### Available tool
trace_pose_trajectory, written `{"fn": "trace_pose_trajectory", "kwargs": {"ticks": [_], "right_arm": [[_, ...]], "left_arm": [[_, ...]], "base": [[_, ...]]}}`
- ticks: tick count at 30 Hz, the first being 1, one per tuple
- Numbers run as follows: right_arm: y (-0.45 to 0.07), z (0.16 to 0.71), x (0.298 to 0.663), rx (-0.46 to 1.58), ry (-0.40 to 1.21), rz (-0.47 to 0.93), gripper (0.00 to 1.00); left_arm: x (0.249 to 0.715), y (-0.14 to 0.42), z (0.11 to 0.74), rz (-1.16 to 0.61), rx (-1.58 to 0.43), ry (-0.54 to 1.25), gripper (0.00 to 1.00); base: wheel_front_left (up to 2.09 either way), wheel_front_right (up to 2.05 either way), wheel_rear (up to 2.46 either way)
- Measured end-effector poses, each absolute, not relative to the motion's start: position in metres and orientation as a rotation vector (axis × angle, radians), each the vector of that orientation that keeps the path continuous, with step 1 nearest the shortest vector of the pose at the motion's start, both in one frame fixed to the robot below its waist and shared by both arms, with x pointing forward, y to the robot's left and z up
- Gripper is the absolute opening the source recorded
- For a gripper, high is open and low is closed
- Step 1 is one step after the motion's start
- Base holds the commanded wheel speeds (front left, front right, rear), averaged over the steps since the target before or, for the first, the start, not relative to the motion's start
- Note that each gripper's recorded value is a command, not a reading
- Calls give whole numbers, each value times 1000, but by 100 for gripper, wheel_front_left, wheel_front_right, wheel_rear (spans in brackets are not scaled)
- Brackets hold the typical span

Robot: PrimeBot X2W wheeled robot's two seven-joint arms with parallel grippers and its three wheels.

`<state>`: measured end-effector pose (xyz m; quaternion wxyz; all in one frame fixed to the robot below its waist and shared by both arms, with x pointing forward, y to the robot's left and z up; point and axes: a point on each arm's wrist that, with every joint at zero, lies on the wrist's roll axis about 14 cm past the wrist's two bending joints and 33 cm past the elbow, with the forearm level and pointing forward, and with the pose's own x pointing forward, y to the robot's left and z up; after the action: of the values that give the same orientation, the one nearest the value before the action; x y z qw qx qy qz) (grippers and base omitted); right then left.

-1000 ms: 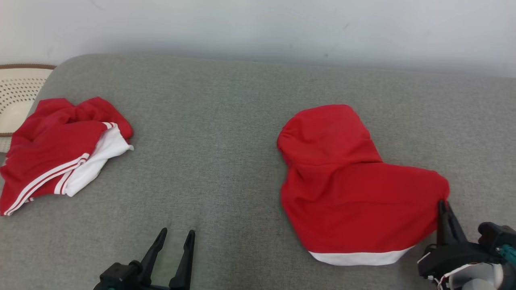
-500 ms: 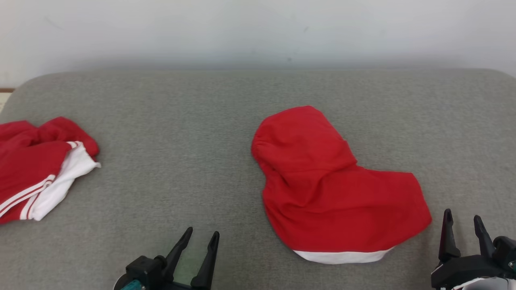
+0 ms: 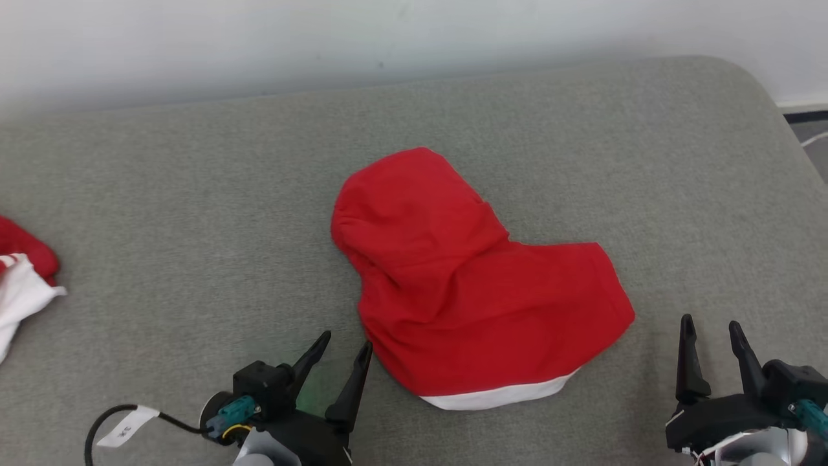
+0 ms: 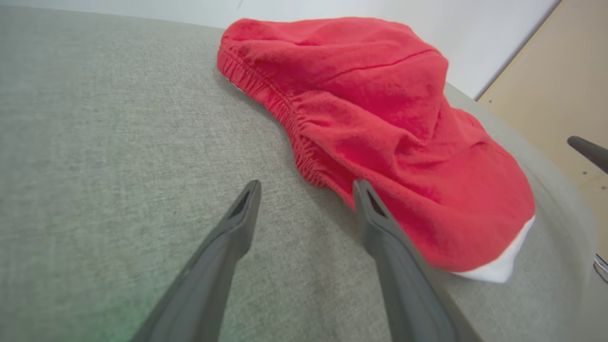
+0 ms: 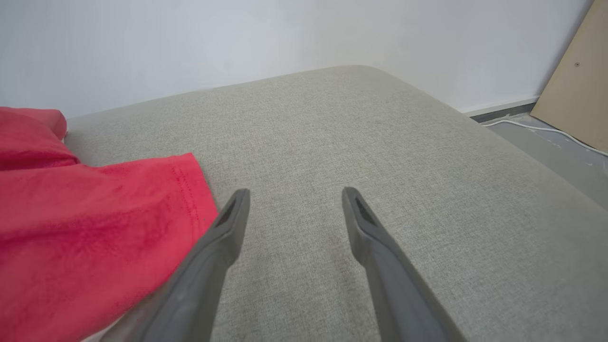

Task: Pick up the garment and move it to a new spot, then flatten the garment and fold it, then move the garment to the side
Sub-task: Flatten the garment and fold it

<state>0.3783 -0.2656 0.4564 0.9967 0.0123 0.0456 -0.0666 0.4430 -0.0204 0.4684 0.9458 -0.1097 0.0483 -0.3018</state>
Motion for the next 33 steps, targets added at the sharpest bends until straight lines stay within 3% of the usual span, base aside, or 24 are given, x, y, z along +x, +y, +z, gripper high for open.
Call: {"fn": "trace_pose_trajectory", "kwargs": {"ticks": [12, 13, 14, 15, 16, 23, 33], "right_arm": [[-273, 455, 376, 22, 102, -157, 100], [-272, 454, 376, 22, 103, -157, 100], [-271, 453, 376, 24, 106, -156, 100], [-271, 452, 375, 24, 110, -156, 100], [-271, 451, 375, 26, 112, -157, 100], [-269, 455, 381, 41, 95, -159, 100], [-235, 453, 401, 75, 84, -66, 100]], "left_arm": [[450, -58, 458, -716, -225, 132, 100], [451, -61, 459, -724, -224, 131, 92], [453, -63, 459, -728, -225, 128, 47], [455, -65, 460, -730, -225, 127, 11], [457, -66, 460, -732, -227, 125, 0], [470, -57, 480, -698, -233, 51, 0], [483, 44, 505, -376, -170, -71, 0]], "base": [[0, 0, 0], [0, 0, 0], [0, 0, 0], [0, 0, 0], [0, 0, 0], [0, 0, 0], [0, 0, 0]]}}
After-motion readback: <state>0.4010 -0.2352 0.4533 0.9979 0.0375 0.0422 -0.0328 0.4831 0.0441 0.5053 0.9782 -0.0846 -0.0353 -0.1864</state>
